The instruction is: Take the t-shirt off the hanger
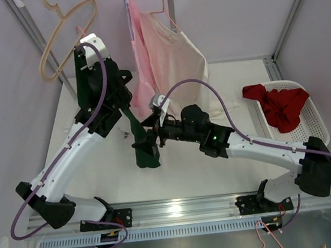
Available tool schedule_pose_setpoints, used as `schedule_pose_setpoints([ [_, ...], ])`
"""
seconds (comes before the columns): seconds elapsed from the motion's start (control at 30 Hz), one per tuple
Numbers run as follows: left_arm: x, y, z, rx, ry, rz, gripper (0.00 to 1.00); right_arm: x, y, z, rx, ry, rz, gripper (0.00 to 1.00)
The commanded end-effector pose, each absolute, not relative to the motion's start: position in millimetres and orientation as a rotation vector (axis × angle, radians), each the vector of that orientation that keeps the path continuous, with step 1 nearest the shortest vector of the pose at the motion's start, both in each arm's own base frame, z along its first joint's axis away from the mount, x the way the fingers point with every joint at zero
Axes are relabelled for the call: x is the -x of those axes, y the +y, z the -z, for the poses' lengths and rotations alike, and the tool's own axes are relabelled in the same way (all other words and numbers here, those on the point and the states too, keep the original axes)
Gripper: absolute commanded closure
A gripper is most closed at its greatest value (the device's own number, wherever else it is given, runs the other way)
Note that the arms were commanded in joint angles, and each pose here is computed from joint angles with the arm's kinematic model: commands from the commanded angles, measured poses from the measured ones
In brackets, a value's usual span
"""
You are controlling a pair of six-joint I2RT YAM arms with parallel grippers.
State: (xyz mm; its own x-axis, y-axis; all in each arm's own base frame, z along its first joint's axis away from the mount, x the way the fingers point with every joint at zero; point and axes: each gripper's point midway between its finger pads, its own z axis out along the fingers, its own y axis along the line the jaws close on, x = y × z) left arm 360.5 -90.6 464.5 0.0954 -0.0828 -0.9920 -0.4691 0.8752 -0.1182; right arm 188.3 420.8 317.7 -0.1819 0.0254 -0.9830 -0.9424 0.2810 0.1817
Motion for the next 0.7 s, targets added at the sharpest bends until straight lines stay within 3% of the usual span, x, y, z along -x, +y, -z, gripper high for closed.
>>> schedule_pose_setpoints([
  [0.0, -342, -86, -477, 0.513, 1.443, -0.168, 0.99, -203, 435, -359, 0.834, 1.321, -1.100, 0.04],
  [0.03, -341, -87, -475, 0.510, 1.448, -0.145, 0.99, -205, 437, -358, 0.831, 1.324, -1.094, 0.05],
  [0.07, -340, -87, -470, 0.511, 1.453, -0.137, 0.99, -207, 438, -355, 0.828, 1.332, -1.089, 0.40],
  [0.13, -341, -87, -470, 0.517, 1.444, -0.134, 0.99, -210, 441, -351, 0.828, 1.360, -1.082, 0.76],
  [0.17, -342, -86, -467, 0.497, 1.450, -0.180, 0.99, -209, 440, -343, 0.840, 1.393, -1.076, 1.00],
  [0.57, -375, -100, -495, 0.483, 1.380, -0.230, 0.99, -143, 370, -348, 0.800, 1.487, -1.007, 1.00],
  [0.67, -386, -98, -495, 0.479, 1.400, -0.247, 0.99, -127, 354, -326, 0.787, 1.554, -0.984, 1.00],
])
